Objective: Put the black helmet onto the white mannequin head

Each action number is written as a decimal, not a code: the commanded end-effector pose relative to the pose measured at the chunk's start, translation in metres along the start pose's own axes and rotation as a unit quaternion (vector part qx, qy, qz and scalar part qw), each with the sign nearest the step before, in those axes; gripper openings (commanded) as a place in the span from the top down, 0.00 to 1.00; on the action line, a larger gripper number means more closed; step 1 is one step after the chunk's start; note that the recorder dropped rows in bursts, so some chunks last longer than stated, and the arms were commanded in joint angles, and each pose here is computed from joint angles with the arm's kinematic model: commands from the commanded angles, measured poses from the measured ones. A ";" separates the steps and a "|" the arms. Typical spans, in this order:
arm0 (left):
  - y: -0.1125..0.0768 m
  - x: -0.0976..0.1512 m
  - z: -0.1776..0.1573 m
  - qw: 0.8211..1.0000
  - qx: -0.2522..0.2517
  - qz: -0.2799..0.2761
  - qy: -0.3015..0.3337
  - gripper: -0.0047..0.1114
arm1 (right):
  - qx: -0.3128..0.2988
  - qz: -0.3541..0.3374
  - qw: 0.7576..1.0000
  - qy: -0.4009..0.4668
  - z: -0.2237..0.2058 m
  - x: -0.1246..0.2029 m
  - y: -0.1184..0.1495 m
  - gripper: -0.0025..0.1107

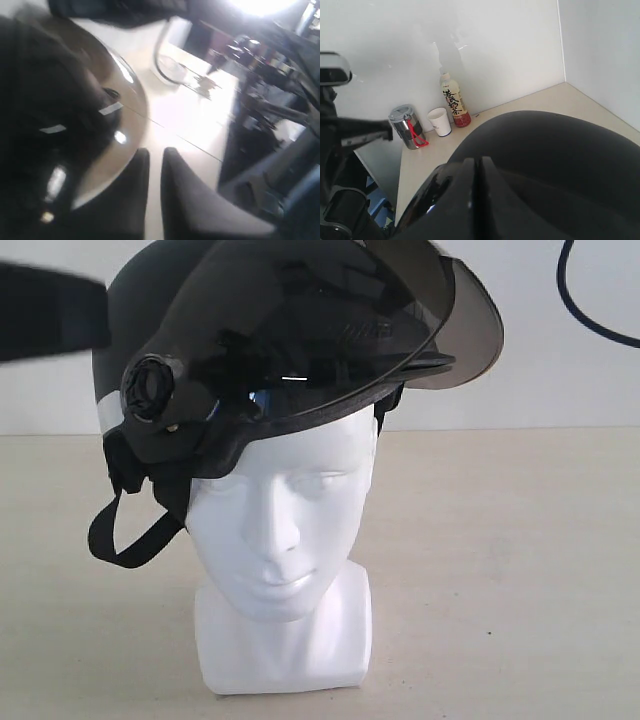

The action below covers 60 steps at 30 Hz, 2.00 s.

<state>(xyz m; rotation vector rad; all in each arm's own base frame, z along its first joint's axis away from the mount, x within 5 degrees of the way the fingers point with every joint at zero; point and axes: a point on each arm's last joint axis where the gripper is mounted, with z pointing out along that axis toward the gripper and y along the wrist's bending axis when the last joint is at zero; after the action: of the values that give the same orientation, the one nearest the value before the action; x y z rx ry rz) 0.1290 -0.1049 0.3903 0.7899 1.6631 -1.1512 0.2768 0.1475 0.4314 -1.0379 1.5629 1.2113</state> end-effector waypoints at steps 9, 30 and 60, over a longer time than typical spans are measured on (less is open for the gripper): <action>0.039 -0.064 -0.027 0.953 -0.252 0.072 -0.153 0.92 | -0.001 -0.001 1.000 0.002 0.000 0.001 0.000 0.98; 0.171 -0.080 0.062 0.997 -0.073 -0.023 -0.002 0.92 | -0.001 -0.001 1.000 0.002 0.000 0.001 0.000 0.98; 0.151 -0.077 0.061 0.999 0.023 -0.010 0.035 0.92 | -0.001 -0.004 1.000 0.001 0.000 0.001 0.000 0.98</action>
<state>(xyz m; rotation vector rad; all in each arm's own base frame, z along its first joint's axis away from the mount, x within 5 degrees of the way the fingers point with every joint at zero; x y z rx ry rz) 0.3161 -0.1080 0.4003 0.7974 1.7188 -1.1655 0.2768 0.1475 0.4314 -1.0393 1.5614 1.2099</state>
